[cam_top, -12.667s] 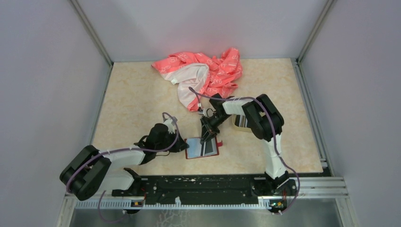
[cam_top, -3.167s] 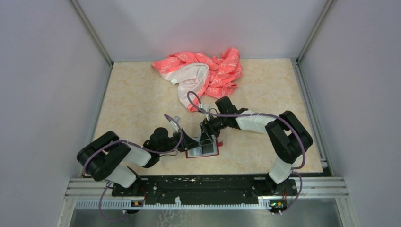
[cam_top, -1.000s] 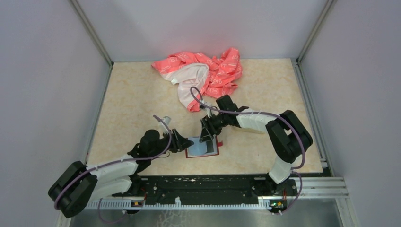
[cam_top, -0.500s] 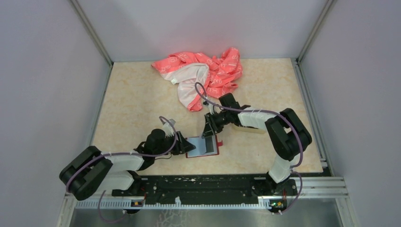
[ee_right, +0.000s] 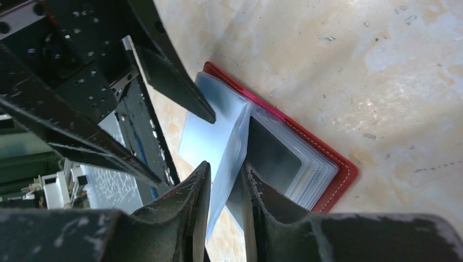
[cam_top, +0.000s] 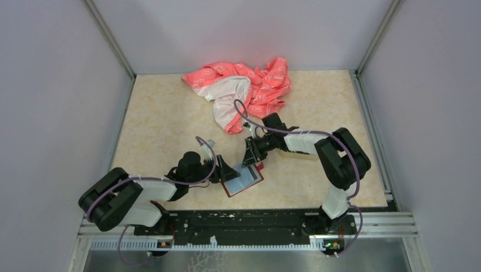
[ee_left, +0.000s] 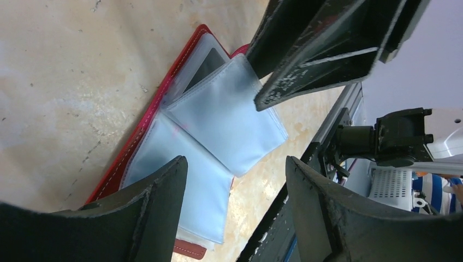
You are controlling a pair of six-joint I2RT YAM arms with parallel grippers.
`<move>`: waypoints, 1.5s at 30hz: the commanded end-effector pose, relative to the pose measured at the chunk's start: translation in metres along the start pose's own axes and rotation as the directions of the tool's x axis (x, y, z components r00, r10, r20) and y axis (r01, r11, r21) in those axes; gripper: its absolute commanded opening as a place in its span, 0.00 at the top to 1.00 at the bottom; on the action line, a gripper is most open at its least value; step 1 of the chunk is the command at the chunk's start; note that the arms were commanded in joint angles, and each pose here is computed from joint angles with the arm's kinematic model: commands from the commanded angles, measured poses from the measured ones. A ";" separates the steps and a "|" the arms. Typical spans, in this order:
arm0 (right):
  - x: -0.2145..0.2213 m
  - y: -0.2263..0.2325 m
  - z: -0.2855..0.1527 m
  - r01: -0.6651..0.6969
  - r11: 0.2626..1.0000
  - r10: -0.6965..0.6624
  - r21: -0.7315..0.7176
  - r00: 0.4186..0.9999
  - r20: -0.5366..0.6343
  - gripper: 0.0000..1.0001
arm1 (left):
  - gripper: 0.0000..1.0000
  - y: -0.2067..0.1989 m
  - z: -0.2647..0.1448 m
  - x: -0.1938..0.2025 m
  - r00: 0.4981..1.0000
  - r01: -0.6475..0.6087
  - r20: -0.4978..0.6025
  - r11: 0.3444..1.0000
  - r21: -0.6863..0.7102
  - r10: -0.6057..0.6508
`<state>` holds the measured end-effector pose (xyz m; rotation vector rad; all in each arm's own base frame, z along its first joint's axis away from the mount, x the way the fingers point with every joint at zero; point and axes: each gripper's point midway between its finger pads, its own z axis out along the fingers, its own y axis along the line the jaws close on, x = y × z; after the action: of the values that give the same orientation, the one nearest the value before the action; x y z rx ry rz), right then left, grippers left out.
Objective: Put the credit cards into the card holder
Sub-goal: Turn over the card holder at the center of the board.
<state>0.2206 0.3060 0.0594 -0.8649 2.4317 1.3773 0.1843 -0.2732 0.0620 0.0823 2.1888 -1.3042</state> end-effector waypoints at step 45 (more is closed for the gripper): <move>-0.007 0.038 0.005 0.100 0.993 -0.100 -0.070 0.995 -0.006 0.71 | 0.30 0.002 0.009 0.015 0.998 0.047 0.047 0.989 -0.139 -0.041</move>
<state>0.1950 0.3193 0.0695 -1.0231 2.3903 1.3550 0.1710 -0.2757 0.0471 -0.0149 2.2616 -1.1463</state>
